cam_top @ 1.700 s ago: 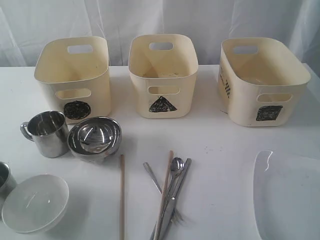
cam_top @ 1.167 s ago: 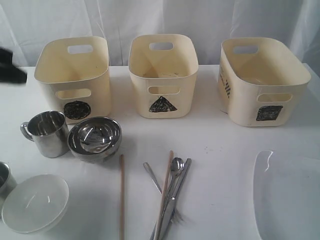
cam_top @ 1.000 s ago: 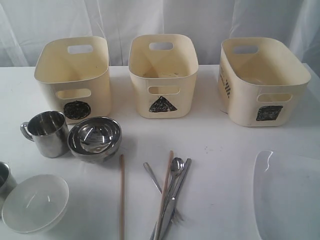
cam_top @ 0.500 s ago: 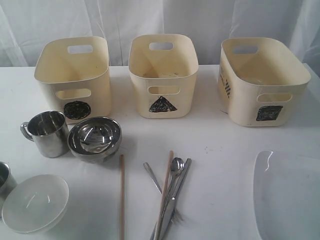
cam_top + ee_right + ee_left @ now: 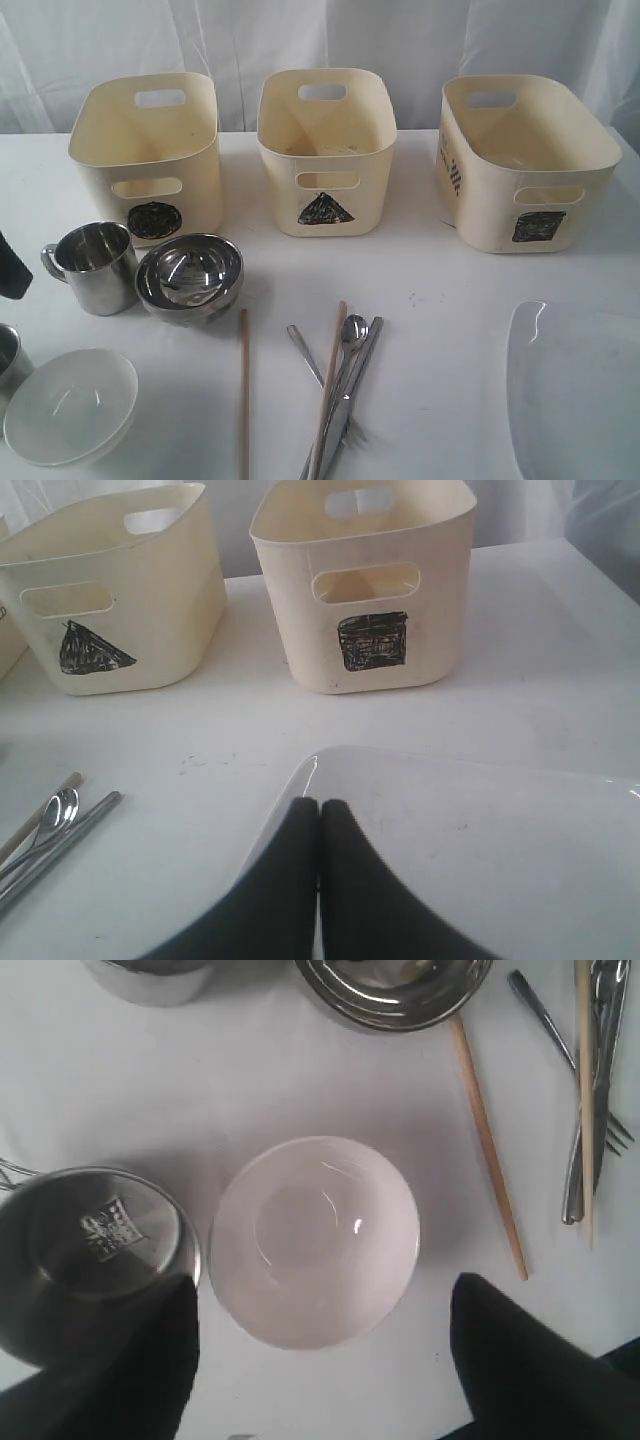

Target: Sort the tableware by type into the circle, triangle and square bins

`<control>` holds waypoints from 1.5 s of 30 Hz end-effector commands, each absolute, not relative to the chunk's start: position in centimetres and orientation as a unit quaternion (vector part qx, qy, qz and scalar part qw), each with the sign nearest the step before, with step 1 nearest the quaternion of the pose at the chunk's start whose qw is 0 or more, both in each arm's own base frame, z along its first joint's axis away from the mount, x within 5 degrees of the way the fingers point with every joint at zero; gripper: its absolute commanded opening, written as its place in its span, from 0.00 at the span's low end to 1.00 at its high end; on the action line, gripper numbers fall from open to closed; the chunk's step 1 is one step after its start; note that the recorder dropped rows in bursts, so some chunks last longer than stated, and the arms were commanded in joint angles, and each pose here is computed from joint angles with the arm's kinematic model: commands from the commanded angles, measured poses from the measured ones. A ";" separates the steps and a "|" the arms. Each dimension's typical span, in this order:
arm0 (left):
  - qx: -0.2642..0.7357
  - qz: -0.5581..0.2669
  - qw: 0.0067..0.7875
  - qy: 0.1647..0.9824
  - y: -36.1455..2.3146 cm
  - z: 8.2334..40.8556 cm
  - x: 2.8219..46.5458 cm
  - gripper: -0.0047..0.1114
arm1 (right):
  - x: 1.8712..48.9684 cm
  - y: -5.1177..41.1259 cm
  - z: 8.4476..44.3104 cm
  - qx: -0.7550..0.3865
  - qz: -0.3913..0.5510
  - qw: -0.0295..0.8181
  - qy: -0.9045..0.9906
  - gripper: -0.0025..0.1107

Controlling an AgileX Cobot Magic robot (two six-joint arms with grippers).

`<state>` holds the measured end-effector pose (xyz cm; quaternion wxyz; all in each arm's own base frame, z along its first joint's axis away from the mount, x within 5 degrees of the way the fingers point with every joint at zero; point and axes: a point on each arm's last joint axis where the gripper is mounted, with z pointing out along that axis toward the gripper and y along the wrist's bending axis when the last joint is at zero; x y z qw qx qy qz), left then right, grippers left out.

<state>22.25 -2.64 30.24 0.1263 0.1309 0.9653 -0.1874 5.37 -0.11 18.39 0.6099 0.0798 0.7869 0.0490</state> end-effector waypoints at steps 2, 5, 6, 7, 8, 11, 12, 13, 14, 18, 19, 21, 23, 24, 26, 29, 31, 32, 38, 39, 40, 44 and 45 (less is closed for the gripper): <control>0.033 -0.187 0.122 0.974 -2.4 25.3 23.1 0.63 | 5.4 -0.1 18.3 0.080 0.052 0.611 0.785 0.02; 0.029 -0.183 0.098 0.978 -2.3 24.0 23.0 0.63 | 5.4 -0.1 18.3 0.080 0.052 0.611 0.785 0.02; 0.030 -0.175 0.094 0.980 -2.2 23.7 22.8 0.63 | 5.4 -0.1 18.3 0.080 0.052 0.611 0.785 0.02; 0.024 -0.171 0.096 0.980 -2.1 23.5 22.8 0.63 | 5.4 -0.1 18.3 0.080 0.052 0.611 0.785 0.02; 0.019 -0.166 0.098 0.981 -2.0 23.3 22.8 0.63 | 5.4 -0.1 18.3 0.080 0.052 0.611 0.785 0.02; 0.007 -0.147 0.113 0.983 -1.7 22.3 22.7 0.63 | 5.4 -0.1 18.3 0.080 0.052 0.611 0.785 0.02; 0.006 -0.144 0.116 0.983 -1.6 22.1 22.7 0.63 | 5.4 -0.1 18.3 0.080 0.052 0.611 0.785 0.02; 0.003 -0.142 0.123 0.982 -1.6 22.0 22.8 0.63 | 5.4 -0.1 18.3 0.080 0.052 0.611 0.785 0.02; 0.002 -0.140 0.126 0.982 -1.5 21.9 22.8 0.63 | 5.4 -0.1 18.3 0.080 0.052 0.611 0.785 0.02; 0.008 -0.126 0.141 0.982 -1.3 21.2 22.7 0.63 | 5.4 -0.1 18.3 0.080 0.052 0.611 0.785 0.02; 0.023 -0.123 0.139 0.982 -1.3 21.1 22.6 0.63 | 5.4 -0.1 18.3 0.080 0.052 0.611 0.785 0.02; 0.058 -0.126 0.115 0.984 -1.4 20.6 21.9 0.63 | 5.4 -0.1 18.3 0.080 0.052 0.611 0.785 0.02; 0.068 -0.127 0.108 0.984 -1.5 20.3 21.6 0.63 | 5.4 -0.1 18.3 0.080 0.052 0.611 0.785 0.02; 0.067 -0.126 0.108 0.984 -1.5 20.1 21.5 0.63 | 5.4 -0.1 18.3 0.080 0.052 0.611 0.785 0.02; 0.068 -0.124 0.106 0.984 -1.4 19.9 21.3 0.63 | 5.4 -0.1 18.3 0.080 0.052 0.611 0.785 0.02; 0.078 -0.116 0.101 0.985 -1.3 19.6 21.1 0.63 | 5.4 -0.1 18.3 0.080 0.052 0.611 0.785 0.02; 0.077 -0.114 0.105 0.985 -1.3 19.6 21.2 0.61 | 5.4 -0.1 18.3 0.080 0.052 0.611 0.785 0.02; 0.076 -0.114 0.108 0.985 -1.3 19.6 21.3 0.60 | 5.4 -0.1 18.3 0.080 0.052 0.611 0.785 0.02; 0.076 -0.110 0.115 0.984 -1.2 19.6 21.4 0.45 | 5.4 -0.1 18.3 0.080 0.052 0.611 0.785 0.02; 0.076 -0.110 0.115 0.984 -1.2 19.6 21.4 0.42 | 5.4 -0.1 18.3 0.080 0.052 0.611 0.785 0.02; 0.076 -0.110 0.115 0.984 -1.2 19.6 21.4 0.40 | 5.4 -0.1 18.3 0.080 0.052 0.611 0.785 0.02; 0.076 -0.111 0.112 0.984 -1.2 19.6 21.3 0.31 | 5.4 -0.1 18.3 0.080 0.052 0.611 0.785 0.02; 0.077 -0.112 0.110 0.985 -1.2 19.6 21.3 0.29 | 5.4 -0.1 18.3 0.080 0.052 0.611 0.785 0.02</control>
